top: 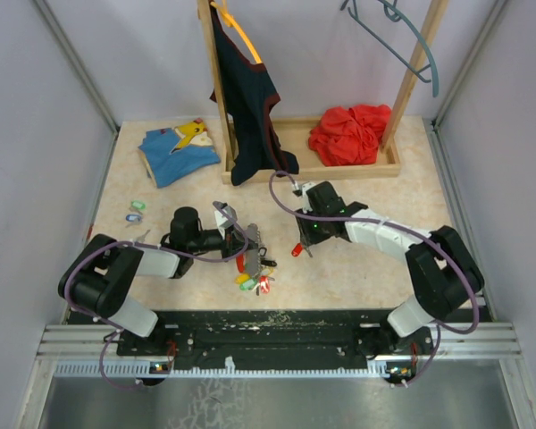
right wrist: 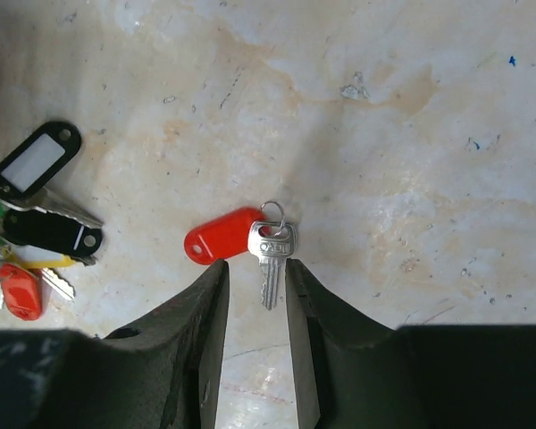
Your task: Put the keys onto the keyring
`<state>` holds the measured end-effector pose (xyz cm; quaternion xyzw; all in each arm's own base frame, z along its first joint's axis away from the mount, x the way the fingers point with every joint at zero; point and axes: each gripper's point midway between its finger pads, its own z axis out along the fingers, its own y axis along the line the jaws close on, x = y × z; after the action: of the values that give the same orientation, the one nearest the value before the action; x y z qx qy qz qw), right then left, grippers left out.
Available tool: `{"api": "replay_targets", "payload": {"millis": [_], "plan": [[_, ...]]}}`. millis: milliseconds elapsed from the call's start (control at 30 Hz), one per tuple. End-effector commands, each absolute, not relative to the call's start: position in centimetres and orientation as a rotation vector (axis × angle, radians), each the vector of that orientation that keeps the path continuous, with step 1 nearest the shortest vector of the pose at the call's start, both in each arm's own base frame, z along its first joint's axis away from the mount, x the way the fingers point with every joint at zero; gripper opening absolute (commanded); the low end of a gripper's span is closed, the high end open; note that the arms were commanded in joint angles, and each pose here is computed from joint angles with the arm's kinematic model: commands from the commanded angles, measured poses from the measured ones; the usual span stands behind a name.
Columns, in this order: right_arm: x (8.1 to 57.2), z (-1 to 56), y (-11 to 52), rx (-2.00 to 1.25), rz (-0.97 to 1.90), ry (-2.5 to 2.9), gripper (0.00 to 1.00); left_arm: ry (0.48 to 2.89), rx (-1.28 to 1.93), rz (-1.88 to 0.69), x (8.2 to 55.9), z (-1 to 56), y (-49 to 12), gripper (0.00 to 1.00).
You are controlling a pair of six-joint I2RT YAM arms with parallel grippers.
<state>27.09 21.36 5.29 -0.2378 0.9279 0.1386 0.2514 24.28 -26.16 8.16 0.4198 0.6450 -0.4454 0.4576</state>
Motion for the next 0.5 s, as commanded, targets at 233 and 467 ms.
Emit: {"api": "replay_targets", "payload": {"millis": [233,467], "plan": [[30.2,6.2,22.9,-0.476,0.628,2.486,0.32,1.531,1.055,-1.098,24.6,9.6,-26.7,0.00],[30.7,5.2,22.7,-0.486,0.605,2.528,0.31,1.533,1.056,-1.101,24.6,9.6,-26.7,0.00]]}}
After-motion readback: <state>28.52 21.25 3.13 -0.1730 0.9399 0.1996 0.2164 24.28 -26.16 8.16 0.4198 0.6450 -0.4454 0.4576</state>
